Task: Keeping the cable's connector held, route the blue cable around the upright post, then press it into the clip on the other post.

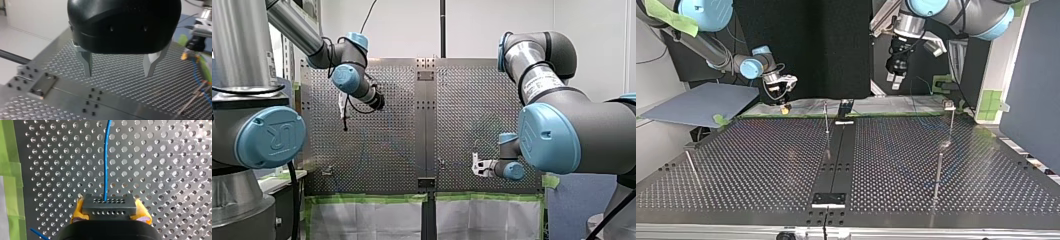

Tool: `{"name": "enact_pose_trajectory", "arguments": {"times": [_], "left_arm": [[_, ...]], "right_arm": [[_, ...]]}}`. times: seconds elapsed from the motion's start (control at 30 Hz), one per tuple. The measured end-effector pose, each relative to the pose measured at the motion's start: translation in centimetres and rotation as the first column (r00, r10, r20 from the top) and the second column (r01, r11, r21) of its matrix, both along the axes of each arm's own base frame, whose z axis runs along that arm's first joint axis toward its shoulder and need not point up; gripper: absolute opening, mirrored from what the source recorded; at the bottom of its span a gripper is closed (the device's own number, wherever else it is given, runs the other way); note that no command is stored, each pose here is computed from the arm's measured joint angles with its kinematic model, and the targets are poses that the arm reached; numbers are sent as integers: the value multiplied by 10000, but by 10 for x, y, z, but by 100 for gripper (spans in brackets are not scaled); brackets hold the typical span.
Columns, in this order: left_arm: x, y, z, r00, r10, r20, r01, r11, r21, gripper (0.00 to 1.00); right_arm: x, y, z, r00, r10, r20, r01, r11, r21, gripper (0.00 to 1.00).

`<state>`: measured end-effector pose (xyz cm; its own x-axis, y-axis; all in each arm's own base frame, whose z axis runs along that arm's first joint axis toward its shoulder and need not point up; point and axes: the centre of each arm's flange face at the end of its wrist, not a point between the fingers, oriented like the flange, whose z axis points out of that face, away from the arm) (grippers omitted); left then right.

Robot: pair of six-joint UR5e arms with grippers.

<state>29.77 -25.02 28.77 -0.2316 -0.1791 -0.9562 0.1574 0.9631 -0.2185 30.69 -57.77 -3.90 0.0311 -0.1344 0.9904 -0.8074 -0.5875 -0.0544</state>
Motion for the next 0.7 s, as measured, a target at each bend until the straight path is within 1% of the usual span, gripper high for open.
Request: {"name": "enact_pose_trajectory", "arguments": {"times": [0.23, 0.47, 0.7], "left_arm": [[-18, -9, -39, 9990, -14, -443, 30, 9993, 374, 100], [-41, -16, -80, 9962, -16, -873, 90, 9964, 844, 100], [-53, -29, -103, 9967, -92, -811, 201, 9907, 1345, 100]], "right_arm": [[1, 1, 0, 10000, 20, 8, -20, 10000, 0, 0], [3, 1, 0, 10000, 42, 22, -42, 10000, 0, 0], [5, 3, 0, 10000, 78, 42, -78, 10000, 30, 0]]}}
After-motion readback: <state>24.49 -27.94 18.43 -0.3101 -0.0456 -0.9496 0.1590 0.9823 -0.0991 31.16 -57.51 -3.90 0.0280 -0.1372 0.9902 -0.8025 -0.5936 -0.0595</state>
